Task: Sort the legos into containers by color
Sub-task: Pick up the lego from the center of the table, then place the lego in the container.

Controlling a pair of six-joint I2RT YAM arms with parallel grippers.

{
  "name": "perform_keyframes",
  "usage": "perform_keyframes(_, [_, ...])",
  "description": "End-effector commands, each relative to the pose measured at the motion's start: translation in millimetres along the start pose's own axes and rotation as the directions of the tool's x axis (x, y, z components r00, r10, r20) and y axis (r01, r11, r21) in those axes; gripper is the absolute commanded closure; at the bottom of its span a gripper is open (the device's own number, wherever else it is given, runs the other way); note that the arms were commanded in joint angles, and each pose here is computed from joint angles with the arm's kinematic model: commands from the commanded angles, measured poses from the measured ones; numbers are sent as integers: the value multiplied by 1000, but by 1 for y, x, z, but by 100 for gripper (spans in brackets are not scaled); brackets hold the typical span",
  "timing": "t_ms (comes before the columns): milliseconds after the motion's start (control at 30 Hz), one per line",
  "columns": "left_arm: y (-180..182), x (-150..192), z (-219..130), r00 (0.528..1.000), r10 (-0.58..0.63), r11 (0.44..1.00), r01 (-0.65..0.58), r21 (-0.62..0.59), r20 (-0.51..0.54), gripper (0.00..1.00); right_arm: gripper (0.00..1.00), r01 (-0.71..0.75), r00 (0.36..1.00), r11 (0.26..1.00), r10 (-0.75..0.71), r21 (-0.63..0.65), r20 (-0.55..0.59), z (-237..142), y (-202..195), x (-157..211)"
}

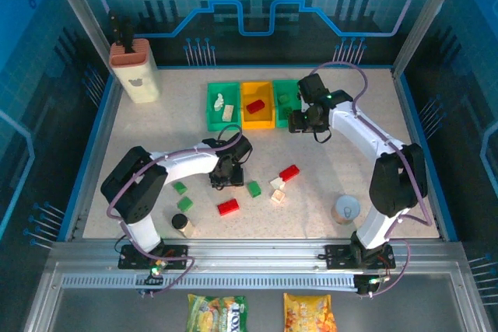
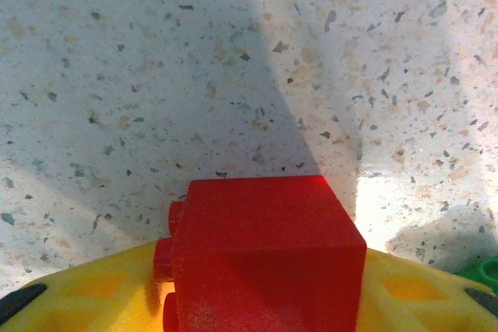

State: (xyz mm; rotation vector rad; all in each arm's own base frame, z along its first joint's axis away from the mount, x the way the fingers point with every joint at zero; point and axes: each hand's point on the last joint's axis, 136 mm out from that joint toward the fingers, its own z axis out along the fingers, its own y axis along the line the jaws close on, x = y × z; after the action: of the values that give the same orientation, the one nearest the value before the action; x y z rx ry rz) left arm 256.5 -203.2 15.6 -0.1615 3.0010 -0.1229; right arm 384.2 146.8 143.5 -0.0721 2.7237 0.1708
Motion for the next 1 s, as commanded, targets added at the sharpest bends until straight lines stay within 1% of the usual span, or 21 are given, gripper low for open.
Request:
perform_keyframes(0, [-3,-5,-7,999,29,1000,-29,-10,20,50,45,10,1000,1000,-10,8,9,-11,2,4])
perform_keyframes(200, [-5,-10,-16,998,46,999,-46,0,45,54,46,13,1000,1000,-13,12,13,-14,2,4])
perform_keyframes(500, [-22,-33,-41,990,96,995,-99,22,106,55,46,18,1000,999,-19,28,20,-19,-1,5])
perform_keyframes(667, [-37,-61,-54,982,118,991,-126,44,146,54,46,19,1000,999,-20,38,23,-23,-5,8])
perform_keyframes(967, [-66,-128,-78,963,146,981,-170,91,228,54,46,18,1000,998,-20,62,24,-31,-14,17])
